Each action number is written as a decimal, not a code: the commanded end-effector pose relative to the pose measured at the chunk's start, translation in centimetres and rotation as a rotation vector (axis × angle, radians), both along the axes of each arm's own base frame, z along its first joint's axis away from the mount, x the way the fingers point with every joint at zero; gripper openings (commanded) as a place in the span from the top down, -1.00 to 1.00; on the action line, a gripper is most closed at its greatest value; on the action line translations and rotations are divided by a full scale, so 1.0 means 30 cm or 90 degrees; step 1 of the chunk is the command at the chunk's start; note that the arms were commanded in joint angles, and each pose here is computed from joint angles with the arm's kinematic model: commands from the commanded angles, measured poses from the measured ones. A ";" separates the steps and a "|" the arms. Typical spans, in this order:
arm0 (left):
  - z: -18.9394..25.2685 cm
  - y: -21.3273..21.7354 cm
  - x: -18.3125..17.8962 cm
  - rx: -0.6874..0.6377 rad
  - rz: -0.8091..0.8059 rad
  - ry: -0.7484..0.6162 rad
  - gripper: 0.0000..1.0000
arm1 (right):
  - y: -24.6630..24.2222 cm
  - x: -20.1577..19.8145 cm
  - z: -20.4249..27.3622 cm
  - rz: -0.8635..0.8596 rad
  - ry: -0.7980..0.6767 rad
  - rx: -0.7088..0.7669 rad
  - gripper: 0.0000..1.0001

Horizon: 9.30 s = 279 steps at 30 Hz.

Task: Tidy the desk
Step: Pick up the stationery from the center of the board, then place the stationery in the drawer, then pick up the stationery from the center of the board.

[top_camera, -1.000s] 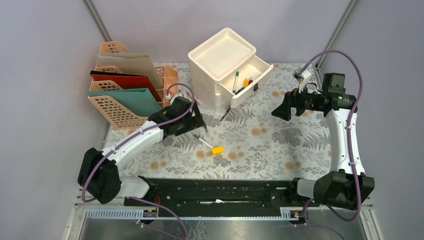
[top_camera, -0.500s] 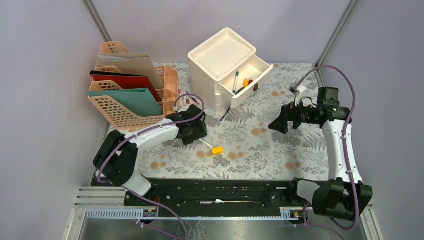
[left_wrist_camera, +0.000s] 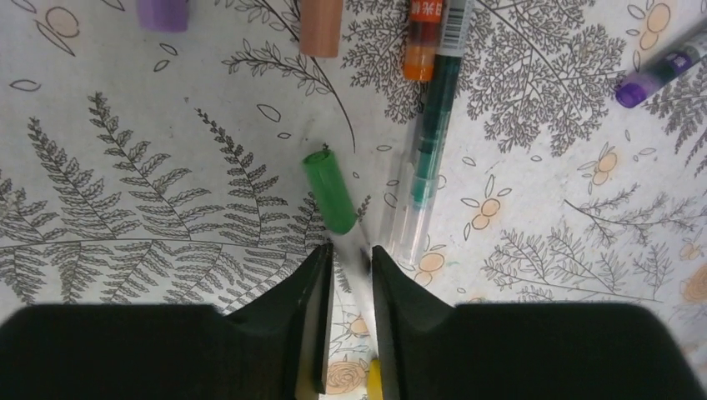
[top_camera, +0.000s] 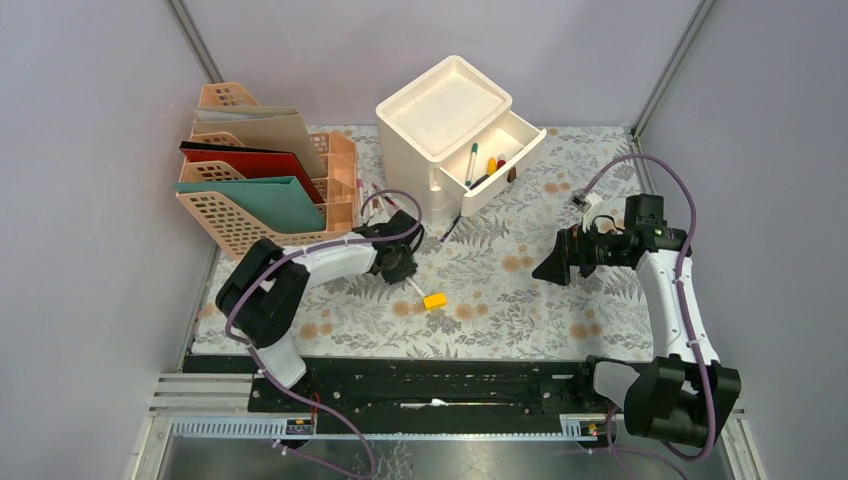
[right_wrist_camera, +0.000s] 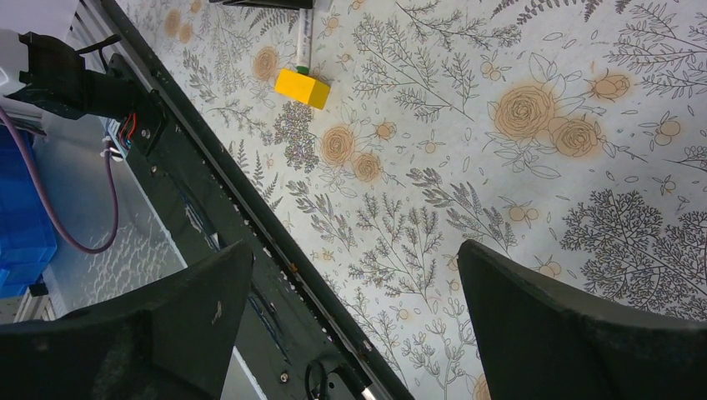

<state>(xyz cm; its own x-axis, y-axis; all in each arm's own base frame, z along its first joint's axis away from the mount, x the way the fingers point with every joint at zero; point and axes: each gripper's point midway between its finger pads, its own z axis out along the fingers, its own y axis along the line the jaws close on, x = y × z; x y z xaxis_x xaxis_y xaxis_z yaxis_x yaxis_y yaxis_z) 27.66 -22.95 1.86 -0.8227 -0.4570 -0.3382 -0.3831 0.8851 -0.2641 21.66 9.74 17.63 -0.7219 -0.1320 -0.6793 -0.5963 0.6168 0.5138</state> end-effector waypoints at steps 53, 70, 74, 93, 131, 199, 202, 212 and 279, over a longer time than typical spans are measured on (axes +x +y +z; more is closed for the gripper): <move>0.025 0.059 -0.086 0.149 -0.189 0.000 -0.05 | -0.277 0.312 0.039 -0.333 -0.149 -0.199 -0.97; 0.021 0.090 -0.103 0.163 -0.221 -0.018 1.00 | -0.146 0.268 0.082 -0.224 -0.147 -0.090 -0.97; 0.113 0.073 -0.084 0.122 -0.222 -0.083 1.00 | -0.075 0.235 0.122 -0.160 -0.146 -0.023 -0.97; 0.665 -0.118 -0.129 -0.226 -0.370 -0.481 1.00 | 0.244 0.130 0.229 0.021 -0.060 0.170 -0.97; 1.030 -0.485 -0.115 -0.476 -0.435 -0.593 1.00 | 0.505 0.195 0.552 0.095 -0.054 0.366 -0.01; 0.673 0.126 -0.046 -0.081 -0.116 -0.501 -0.97 | 0.430 0.739 0.602 -0.138 -0.233 0.095 -0.99; 0.664 0.126 -0.022 -0.079 -0.108 -0.490 -0.97 | 0.412 0.666 0.628 -0.069 -0.247 0.111 -0.99; 0.616 0.094 0.082 -0.082 -0.101 -0.432 -0.87 | 0.244 0.471 0.621 0.043 -0.247 0.134 -0.99; 0.132 0.193 0.640 0.060 -0.071 -0.148 0.45 | -0.041 0.336 0.227 -0.141 -0.149 0.034 -0.99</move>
